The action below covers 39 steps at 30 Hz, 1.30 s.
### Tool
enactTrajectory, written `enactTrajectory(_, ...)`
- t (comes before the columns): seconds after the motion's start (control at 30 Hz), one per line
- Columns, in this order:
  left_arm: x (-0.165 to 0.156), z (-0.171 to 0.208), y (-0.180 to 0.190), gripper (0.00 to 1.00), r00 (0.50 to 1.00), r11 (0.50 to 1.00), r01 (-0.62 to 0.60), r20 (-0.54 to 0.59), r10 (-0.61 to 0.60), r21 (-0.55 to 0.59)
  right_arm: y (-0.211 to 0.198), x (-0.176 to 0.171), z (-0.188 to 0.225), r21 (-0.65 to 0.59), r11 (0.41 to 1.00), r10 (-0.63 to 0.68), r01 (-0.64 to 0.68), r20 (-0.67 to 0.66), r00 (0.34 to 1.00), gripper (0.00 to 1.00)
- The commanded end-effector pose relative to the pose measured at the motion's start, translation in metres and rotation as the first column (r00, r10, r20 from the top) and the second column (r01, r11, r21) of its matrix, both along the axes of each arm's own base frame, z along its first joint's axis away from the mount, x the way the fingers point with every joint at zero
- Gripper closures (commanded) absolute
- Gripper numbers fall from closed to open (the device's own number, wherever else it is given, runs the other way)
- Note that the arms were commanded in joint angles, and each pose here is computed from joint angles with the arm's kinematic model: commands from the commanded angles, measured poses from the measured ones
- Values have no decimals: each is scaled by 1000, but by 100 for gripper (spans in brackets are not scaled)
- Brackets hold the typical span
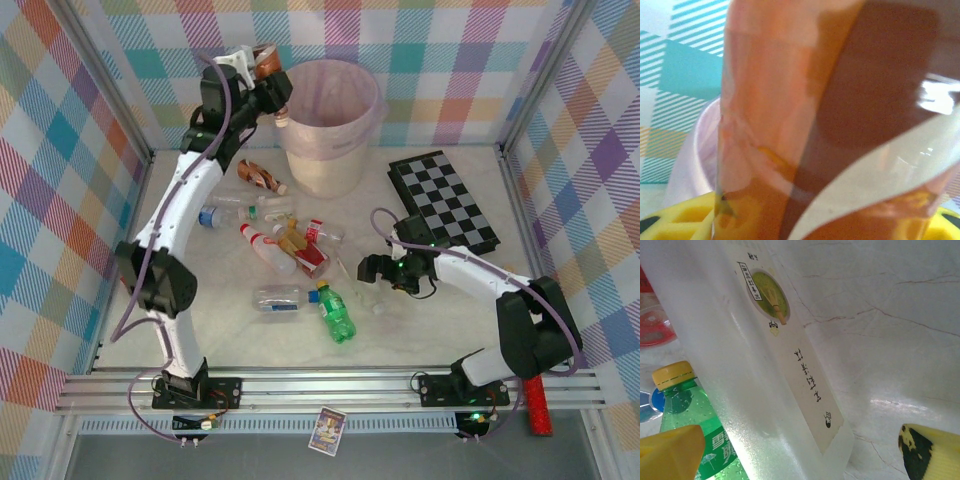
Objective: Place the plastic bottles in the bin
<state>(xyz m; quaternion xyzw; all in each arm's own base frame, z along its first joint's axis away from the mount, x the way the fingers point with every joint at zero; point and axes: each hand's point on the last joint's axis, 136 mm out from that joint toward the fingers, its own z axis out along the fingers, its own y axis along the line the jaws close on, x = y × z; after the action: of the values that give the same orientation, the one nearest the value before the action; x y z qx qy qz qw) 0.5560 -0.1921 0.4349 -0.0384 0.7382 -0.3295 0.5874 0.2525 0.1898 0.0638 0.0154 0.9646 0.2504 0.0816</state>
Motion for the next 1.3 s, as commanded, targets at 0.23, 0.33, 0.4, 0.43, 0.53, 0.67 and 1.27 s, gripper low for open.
enactTrajectory(0.23, 44, 31, -34, 100, 985, 992, 77, 165, -60, -99, 1, -4, -5, 0, 1000, 6, -6, 2, 1000, 1)
enactTrajectory(0.33, 56, 18, -44, 100, 988, 993, 86, 136, -74, -83, 0, -4, -5, -3, 1000, 6, -6, 6, 1000, 1)
enactTrajectory(0.4, 63, 8, -48, 100, 990, 991, 94, 116, -83, -93, -1, -4, -6, -9, 1000, 3, -3, 9, 1000, 1)
enactTrajectory(0.43, 65, 3, -49, 100, 991, 991, 94, 108, -84, -92, -1, -5, -7, -8, 1000, 1, -1, 6, 1000, 1)
enactTrajectory(0.53, 69, -14, -55, 100, 993, 993, 91, 77, -86, -69, 0, -5, -8, -5, 1000, 2, -2, 2, 1000, 1)
enactTrajectory(0.67, 76, -40, -62, 100, 995, 993, 99, 26, -98, -57, 0, -4, -7, -3, 1000, 2, -1, 4, 1000, 1)
enactTrajectory(1.27, 80, -83, -71, 38, 990, 992, 125, -66, -126, -19, 0, -2, -7, -3, 1000, -9, 9, 8, 1000, 1)
